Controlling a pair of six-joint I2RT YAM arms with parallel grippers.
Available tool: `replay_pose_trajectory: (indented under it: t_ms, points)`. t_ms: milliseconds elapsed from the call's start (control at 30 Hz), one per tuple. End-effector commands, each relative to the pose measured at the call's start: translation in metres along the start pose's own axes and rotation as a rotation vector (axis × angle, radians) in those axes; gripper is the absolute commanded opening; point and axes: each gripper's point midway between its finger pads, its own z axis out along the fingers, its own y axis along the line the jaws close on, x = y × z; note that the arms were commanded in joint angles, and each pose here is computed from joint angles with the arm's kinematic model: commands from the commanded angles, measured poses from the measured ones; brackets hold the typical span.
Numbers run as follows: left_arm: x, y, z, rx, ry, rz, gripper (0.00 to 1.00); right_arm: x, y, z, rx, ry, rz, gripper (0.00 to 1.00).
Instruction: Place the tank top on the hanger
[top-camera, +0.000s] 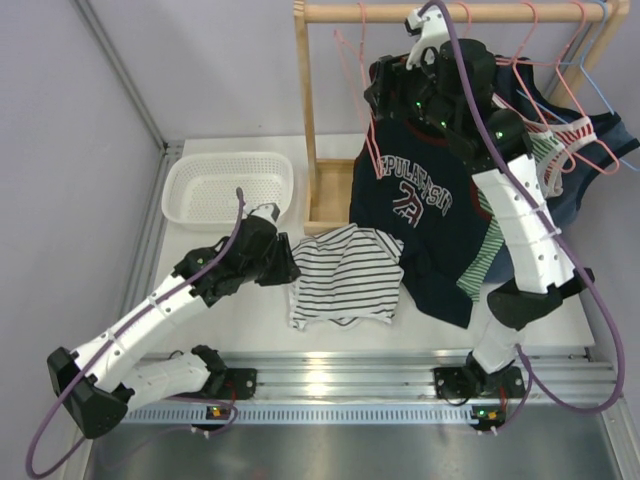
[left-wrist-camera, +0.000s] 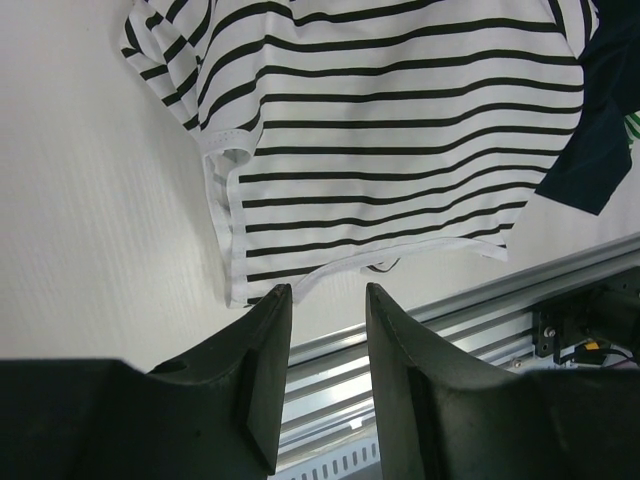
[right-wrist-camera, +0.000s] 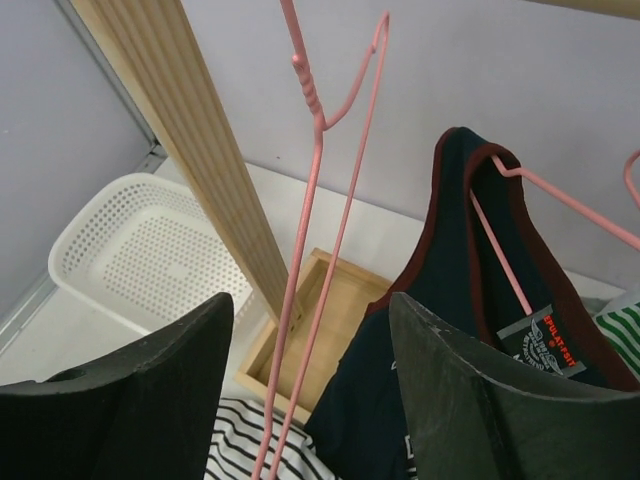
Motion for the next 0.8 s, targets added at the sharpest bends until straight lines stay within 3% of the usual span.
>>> replay_pose_trajectory:
  t_ms: [0,233,400,767]
  points:
    - [-0.014,-0.007,-0.011,0.020,-0.045,0.016,0.41,-0.018,0.000,0.000,-0.018,-0.060,-0.016,0.63]
    - [-0.010,-0.006,-0.004,0.010,-0.025,0.018,0.41,0.013,0.003,0.029,-0.030,-0.009,0.007,0.56]
    - [-0.010,-0.006,-0.004,0.013,-0.029,0.017,0.41,0.019,0.000,0.038,-0.014,0.000,0.010,0.53]
    - [-0.012,-0.005,-0.002,0.007,-0.038,0.014,0.41,0.034,0.003,0.050,-0.026,0.042,0.019,0.36]
